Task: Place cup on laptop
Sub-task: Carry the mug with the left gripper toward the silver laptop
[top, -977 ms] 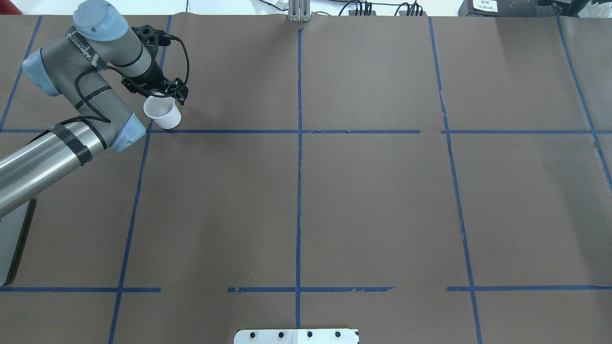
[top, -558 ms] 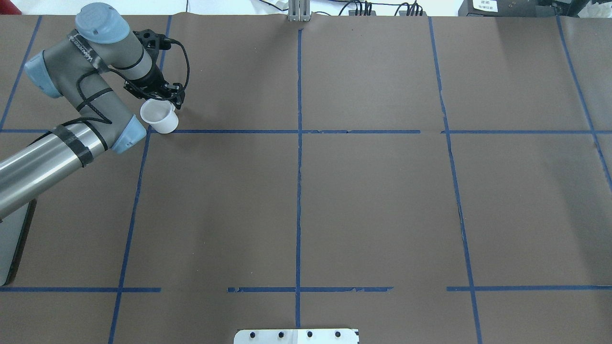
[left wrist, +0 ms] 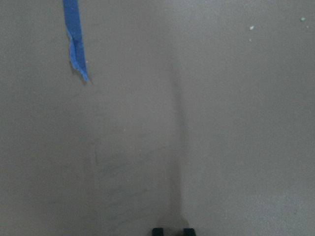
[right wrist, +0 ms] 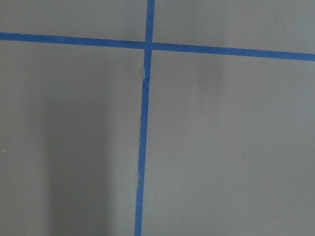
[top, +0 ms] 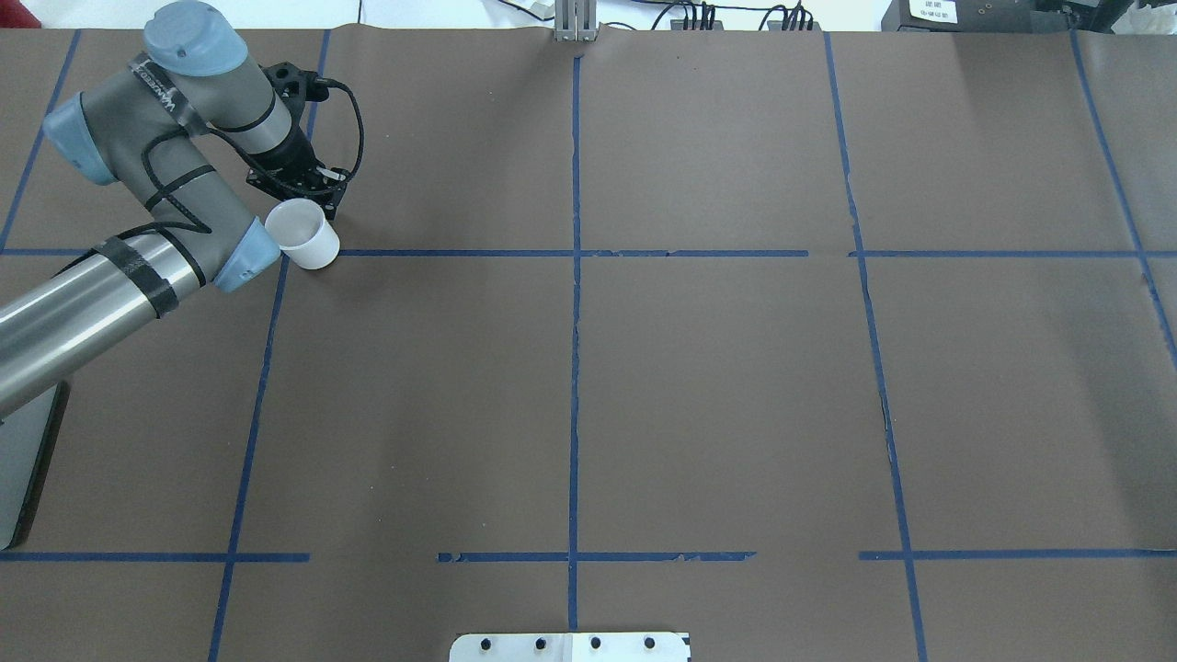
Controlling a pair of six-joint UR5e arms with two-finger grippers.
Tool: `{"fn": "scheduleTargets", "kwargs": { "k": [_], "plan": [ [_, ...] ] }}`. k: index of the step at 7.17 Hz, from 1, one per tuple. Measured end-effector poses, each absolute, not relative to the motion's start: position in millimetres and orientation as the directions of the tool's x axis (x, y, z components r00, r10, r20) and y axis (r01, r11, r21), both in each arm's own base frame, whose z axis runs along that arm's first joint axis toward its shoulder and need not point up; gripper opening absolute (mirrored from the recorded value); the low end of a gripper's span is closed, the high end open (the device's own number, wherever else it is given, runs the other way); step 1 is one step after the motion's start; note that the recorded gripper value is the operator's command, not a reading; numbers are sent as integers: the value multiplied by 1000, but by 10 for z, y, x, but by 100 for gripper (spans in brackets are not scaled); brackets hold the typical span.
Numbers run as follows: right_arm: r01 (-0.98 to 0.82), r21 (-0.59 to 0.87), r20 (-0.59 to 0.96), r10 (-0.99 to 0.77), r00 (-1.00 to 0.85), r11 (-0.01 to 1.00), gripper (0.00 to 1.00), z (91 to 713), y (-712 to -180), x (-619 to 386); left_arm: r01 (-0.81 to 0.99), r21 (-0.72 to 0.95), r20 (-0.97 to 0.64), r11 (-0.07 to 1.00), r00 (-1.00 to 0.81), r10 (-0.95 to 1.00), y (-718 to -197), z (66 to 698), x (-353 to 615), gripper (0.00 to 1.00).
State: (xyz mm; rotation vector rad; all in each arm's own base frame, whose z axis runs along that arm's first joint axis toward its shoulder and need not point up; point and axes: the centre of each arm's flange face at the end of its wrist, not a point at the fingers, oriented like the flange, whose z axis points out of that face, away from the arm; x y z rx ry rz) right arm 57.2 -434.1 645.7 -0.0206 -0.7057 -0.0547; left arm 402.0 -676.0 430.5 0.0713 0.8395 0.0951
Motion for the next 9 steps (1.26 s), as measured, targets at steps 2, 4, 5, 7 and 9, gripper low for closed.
{"fn": "scheduleTargets", "kwargs": {
  "k": [2,4,5,7,9],
  "plan": [
    [57,0,649,-43,760,998,100,6457,-4341,572,-5,117,-745,993,661,91,-6953,4175,3628,0],
    [57,0,649,-43,760,998,100,6457,-4341,572,34,120,-729,992,681,65,-7100,4099,3050,0],
    [57,0,649,-43,760,998,100,6457,-4341,572,28,124,-706,992,705,68,-7105,4137,2654,0],
    [57,0,648,-43,760,998,100,6458,-4341,573,-12,124,-658,992,748,92,-6950,4388,1781,0],
    [57,0,648,-43,760,998,100,6457,-4341,573,-64,97,-674,993,730,113,-6570,4980,1067,0]
  ]
}}
